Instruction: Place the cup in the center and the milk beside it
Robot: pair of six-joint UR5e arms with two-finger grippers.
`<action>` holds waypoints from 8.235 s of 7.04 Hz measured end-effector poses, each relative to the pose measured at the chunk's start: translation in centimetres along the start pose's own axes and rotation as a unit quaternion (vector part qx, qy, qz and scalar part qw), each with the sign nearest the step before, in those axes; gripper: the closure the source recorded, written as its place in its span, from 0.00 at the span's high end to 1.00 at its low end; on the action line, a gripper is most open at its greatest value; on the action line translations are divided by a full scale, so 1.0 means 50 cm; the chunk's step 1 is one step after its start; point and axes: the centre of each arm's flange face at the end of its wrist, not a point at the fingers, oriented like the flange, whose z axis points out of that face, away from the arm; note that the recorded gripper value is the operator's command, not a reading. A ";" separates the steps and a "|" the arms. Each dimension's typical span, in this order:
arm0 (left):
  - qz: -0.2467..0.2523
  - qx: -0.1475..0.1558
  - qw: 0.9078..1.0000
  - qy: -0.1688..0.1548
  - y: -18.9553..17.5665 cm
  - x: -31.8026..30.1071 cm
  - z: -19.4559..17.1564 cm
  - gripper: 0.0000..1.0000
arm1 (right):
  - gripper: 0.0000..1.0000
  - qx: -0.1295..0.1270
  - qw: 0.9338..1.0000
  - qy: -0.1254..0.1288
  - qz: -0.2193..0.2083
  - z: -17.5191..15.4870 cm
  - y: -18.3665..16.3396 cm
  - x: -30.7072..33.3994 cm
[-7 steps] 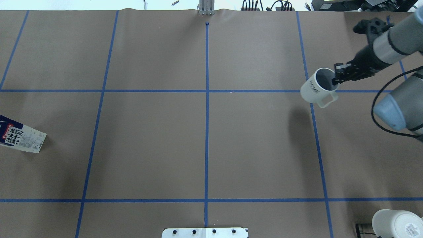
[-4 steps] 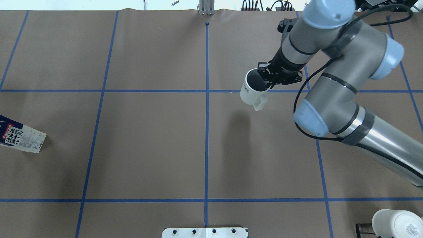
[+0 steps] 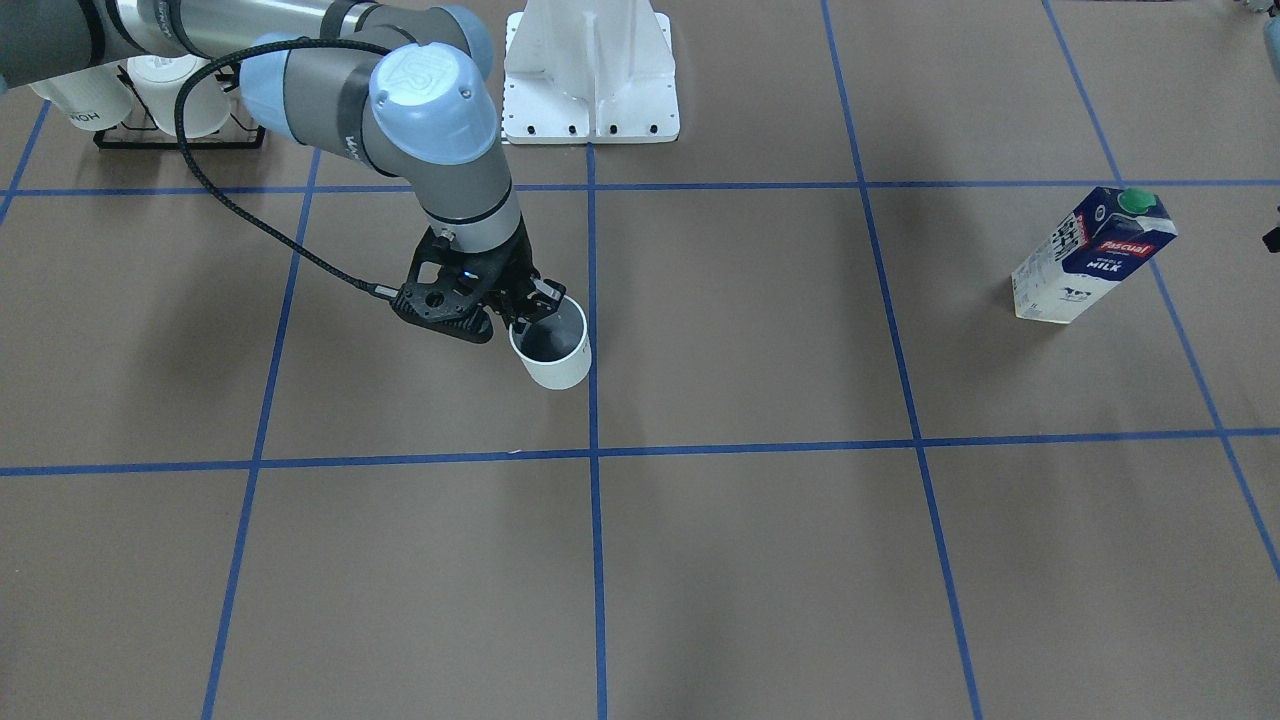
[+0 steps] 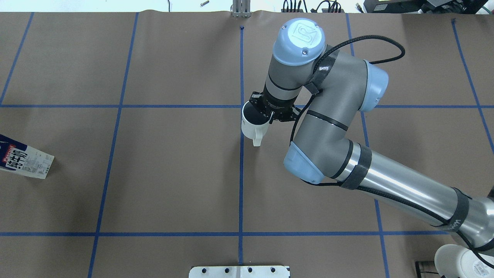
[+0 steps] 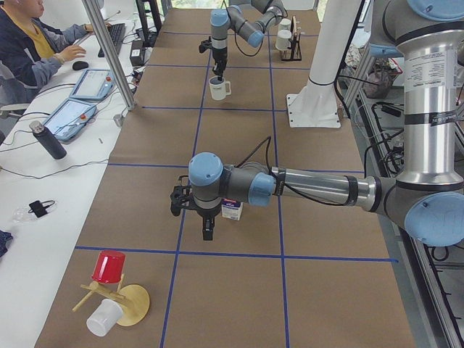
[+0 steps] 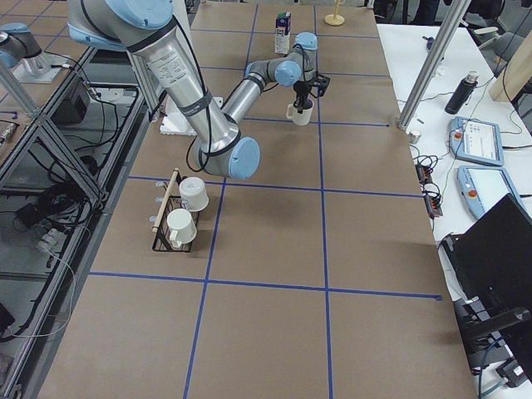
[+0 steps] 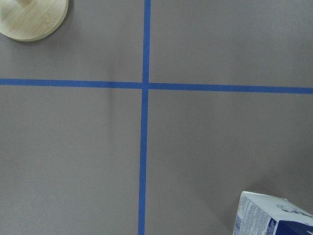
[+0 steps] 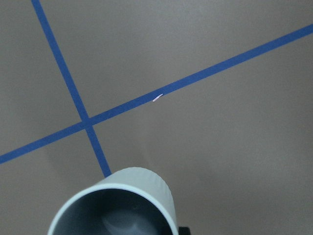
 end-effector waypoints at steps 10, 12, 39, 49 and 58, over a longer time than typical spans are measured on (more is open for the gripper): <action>-0.001 -0.001 1.000 0.002 -0.002 0.002 0.000 0.98 | 0.15 0.004 0.998 0.003 0.062 0.069 0.020 -0.075; 0.000 0.001 1.000 0.003 -0.005 0.006 -0.003 0.98 | 0.99 0.003 0.998 0.004 0.061 0.070 0.022 -0.074; -0.501 -0.019 0.865 -0.007 0.094 0.254 0.055 0.98 | 1.00 0.037 0.997 -0.008 -0.061 -0.107 -0.193 0.403; -0.505 -0.031 0.862 -0.014 0.118 0.258 0.089 0.91 | 1.00 0.038 0.997 -0.009 -0.061 -0.108 -0.193 0.403; -0.497 -0.046 0.866 0.037 -0.002 0.430 0.020 0.22 | 1.00 0.042 0.996 0.001 -0.073 -0.158 -0.257 0.552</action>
